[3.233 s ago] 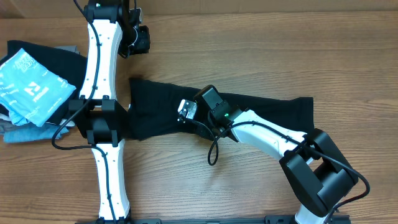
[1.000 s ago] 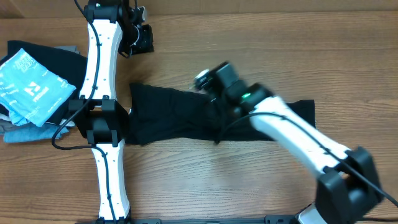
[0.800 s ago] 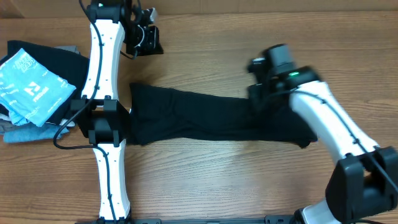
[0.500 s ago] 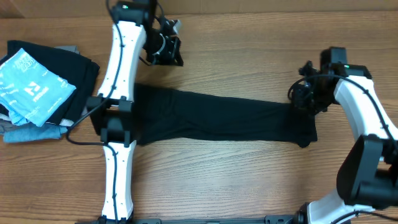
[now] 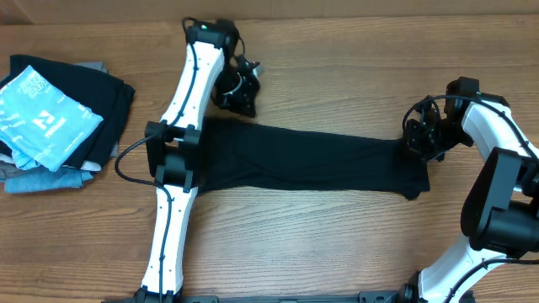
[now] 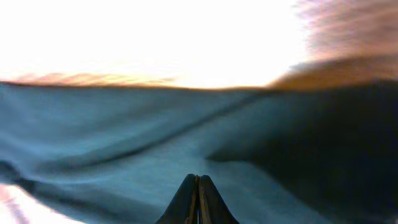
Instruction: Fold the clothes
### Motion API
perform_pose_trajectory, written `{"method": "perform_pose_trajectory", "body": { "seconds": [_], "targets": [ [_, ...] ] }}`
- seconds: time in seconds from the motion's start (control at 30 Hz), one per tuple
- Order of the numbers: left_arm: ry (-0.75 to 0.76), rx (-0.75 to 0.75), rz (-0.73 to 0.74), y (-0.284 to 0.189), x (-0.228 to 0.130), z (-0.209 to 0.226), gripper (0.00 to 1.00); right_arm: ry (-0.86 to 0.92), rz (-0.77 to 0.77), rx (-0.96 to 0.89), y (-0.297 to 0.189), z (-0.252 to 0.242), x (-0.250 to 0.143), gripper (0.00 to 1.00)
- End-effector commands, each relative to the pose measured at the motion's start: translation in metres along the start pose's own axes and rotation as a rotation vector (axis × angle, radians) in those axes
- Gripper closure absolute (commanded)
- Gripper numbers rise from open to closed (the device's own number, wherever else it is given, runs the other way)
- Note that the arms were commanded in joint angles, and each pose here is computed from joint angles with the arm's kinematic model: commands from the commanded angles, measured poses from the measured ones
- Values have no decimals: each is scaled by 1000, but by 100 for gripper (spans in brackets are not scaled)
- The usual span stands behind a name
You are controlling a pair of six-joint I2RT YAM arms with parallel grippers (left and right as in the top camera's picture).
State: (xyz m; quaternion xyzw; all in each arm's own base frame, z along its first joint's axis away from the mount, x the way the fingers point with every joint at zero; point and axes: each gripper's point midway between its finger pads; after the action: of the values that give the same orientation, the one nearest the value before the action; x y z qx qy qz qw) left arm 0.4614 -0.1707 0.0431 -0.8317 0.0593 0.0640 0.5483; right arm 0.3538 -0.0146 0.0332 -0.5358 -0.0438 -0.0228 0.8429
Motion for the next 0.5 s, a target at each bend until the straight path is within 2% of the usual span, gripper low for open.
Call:
{"method": "perform_pose_trajectory", "body": {
  "seconds": [0.0, 0.1, 0.3, 0.47],
  "targets": [
    [-140, 108, -254, -97, 18, 36, 94, -52, -88, 71, -18, 20, 20, 96],
    [-271, 76, -267, -123, 13, 71, 91, -53, -87, 67, -18, 19, 20, 96],
    [-418, -111, -134, -108, 1, 108, 93, -62, -103, 63, -18, 18, 24, 96],
    [-416, -282, -22, -90, -13, 117, 96, -75, -124, 56, -18, 17, 30, 96]
  ]
}}
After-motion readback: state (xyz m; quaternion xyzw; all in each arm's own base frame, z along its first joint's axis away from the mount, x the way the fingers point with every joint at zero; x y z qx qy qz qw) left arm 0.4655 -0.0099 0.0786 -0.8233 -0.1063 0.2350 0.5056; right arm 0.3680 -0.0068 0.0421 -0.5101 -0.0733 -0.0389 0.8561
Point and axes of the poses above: each gripper's point midway between its finger pads, its own y axis out along the fingers, its own z axis along the line the jaws close on, x = y × z, and after that the axes turned 15 degrees about -y, right-handed
